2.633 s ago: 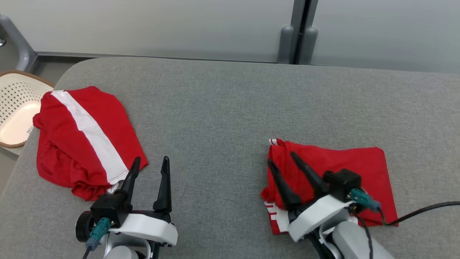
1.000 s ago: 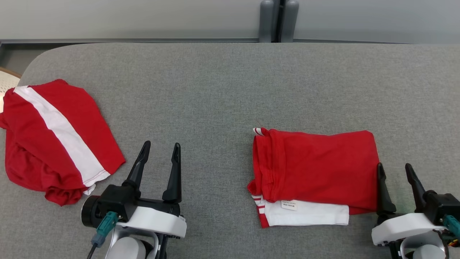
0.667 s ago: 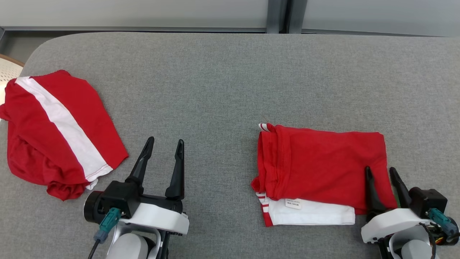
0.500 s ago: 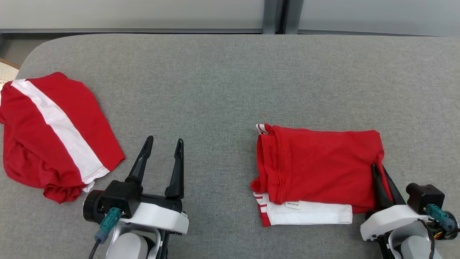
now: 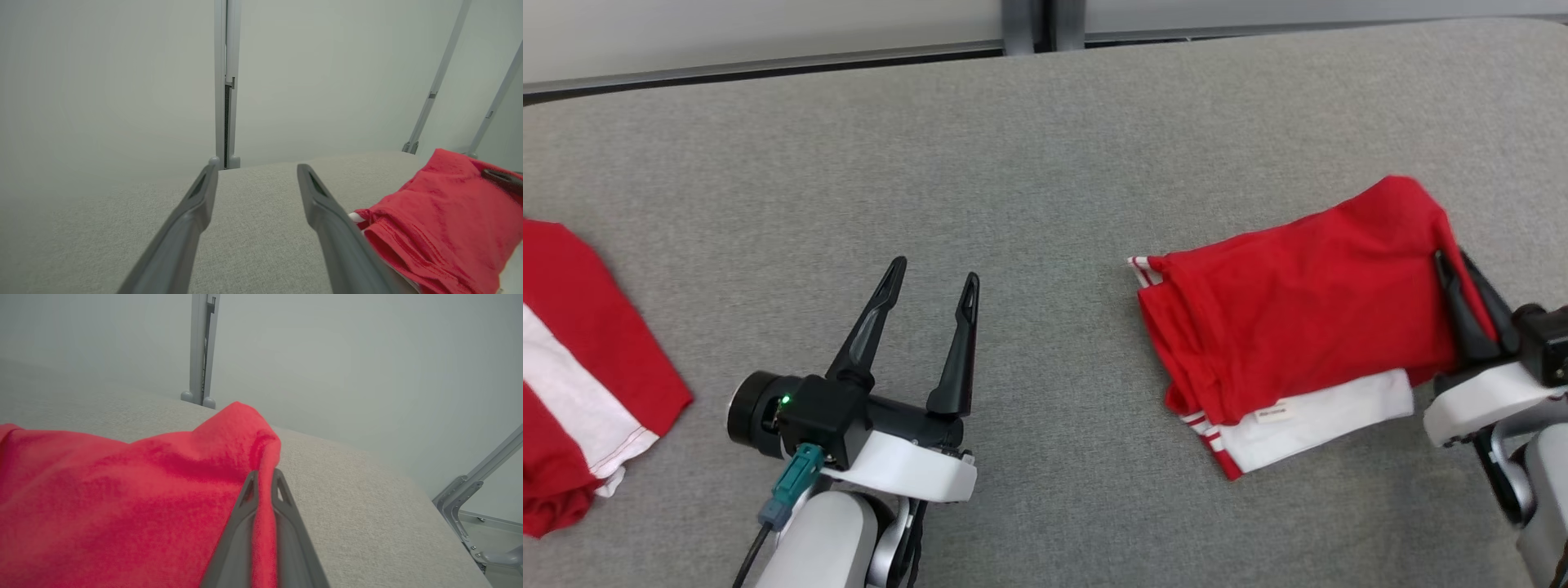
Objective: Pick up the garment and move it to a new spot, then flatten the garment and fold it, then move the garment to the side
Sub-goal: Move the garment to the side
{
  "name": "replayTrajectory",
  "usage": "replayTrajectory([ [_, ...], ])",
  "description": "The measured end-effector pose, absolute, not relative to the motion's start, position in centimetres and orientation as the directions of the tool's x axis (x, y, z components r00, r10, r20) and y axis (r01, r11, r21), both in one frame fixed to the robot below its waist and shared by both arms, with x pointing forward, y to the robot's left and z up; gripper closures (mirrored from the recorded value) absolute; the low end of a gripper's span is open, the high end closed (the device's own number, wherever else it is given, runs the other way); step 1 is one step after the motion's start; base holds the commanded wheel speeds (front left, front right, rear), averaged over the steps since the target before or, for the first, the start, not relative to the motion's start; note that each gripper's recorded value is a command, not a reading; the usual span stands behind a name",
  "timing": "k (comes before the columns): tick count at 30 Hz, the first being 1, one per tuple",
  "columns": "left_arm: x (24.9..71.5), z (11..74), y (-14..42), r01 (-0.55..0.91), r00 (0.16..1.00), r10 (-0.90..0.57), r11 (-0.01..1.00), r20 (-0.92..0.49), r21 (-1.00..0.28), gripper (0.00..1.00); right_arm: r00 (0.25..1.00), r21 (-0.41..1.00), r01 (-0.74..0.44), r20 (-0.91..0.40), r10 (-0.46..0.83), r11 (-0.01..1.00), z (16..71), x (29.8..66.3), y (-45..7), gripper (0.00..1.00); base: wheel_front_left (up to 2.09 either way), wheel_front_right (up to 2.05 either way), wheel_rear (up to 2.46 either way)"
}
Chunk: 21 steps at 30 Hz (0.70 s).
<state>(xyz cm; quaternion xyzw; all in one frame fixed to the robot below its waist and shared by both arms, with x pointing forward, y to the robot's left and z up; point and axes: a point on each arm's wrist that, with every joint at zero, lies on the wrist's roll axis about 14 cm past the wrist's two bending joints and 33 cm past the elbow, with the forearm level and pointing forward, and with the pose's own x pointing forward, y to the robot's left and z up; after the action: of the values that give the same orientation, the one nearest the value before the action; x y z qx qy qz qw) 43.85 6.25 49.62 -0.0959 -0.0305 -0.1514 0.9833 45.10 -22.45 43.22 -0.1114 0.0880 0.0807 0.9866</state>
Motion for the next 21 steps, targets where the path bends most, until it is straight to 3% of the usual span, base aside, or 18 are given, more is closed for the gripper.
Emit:
replayTrajectory([
  [9, 46.4, 48.7, 0.7, 0.471, 0.882, -0.456, 0.869, 0.121, -0.154, 0.00, 0.966, -0.388, -0.097, -0.259, -0.007, 0.917, 43.4, 45.9, -32.0, 1.00, 0.00, 0.00, 0.00],
  [21, 48.7, 45.4, -1.9, 0.538, 0.843, -0.527, 0.826, 0.107, -0.170, 0.00, 0.929, -0.573, -0.016, -0.312, -0.200, 0.819, 43.7, 46.8, -41.3, 1.00, 0.00, 0.00, 0.00],
])
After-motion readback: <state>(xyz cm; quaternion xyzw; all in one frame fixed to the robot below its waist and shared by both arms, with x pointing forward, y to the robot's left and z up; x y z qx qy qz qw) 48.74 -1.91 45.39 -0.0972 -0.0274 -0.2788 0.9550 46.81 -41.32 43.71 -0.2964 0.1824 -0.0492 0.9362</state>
